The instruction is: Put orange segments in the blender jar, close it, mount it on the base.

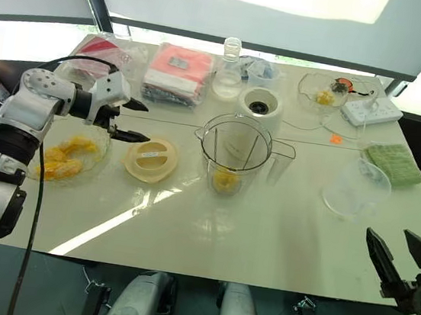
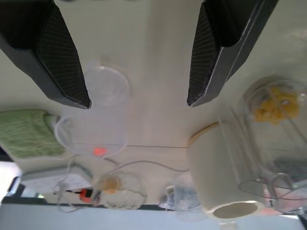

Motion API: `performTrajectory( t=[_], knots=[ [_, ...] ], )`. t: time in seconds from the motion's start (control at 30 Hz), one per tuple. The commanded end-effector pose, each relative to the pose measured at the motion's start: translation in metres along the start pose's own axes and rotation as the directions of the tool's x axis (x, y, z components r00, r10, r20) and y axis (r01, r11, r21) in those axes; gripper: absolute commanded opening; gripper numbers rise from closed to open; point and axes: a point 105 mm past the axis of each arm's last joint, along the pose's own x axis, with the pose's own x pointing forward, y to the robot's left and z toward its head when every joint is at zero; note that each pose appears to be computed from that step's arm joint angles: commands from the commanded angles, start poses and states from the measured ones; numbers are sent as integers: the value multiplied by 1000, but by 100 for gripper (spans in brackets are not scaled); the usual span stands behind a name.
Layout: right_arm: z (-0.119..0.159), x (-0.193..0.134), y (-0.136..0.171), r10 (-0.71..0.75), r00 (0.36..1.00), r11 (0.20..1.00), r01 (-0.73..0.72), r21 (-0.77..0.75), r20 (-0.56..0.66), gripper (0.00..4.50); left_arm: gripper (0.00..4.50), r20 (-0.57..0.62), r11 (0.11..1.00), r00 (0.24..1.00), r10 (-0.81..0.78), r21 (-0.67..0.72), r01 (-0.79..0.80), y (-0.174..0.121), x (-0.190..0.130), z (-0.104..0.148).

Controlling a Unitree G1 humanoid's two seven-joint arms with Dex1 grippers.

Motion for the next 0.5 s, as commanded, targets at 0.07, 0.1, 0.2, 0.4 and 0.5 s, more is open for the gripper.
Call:
performTrajectory(
  t=[0.07, 0.1, 0.2, 0.4, 0.5],
  knots=[
    [62, 3, 22, 177, 974, 983, -169, -68, 142, 336, 450, -129, 994, 991, -38, 101, 51, 4, 8, -7],
    [70, 5, 27, 211, 965, 976, -201, -82, 158, 336, 450, -145, 993, 988, -53, 99, 68, 3, 11, -9],
    [88, 12, 46, 309, 934, 949, -290, -123, 181, 336, 450, -174, 991, 982, -70, 101, 88, 2, 24, -9],
    [94, 21, 66, 392, 909, 914, -365, -177, 145, 336, 450, -205, 993, 974, -95, 49, 107, -5, 53, -9],
    [96, 24, 69, 402, 904, 909, -374, -187, 148, 336, 450, -236, 992, 965, -111, 37, 123, -11, 67, -12]
  ],
)
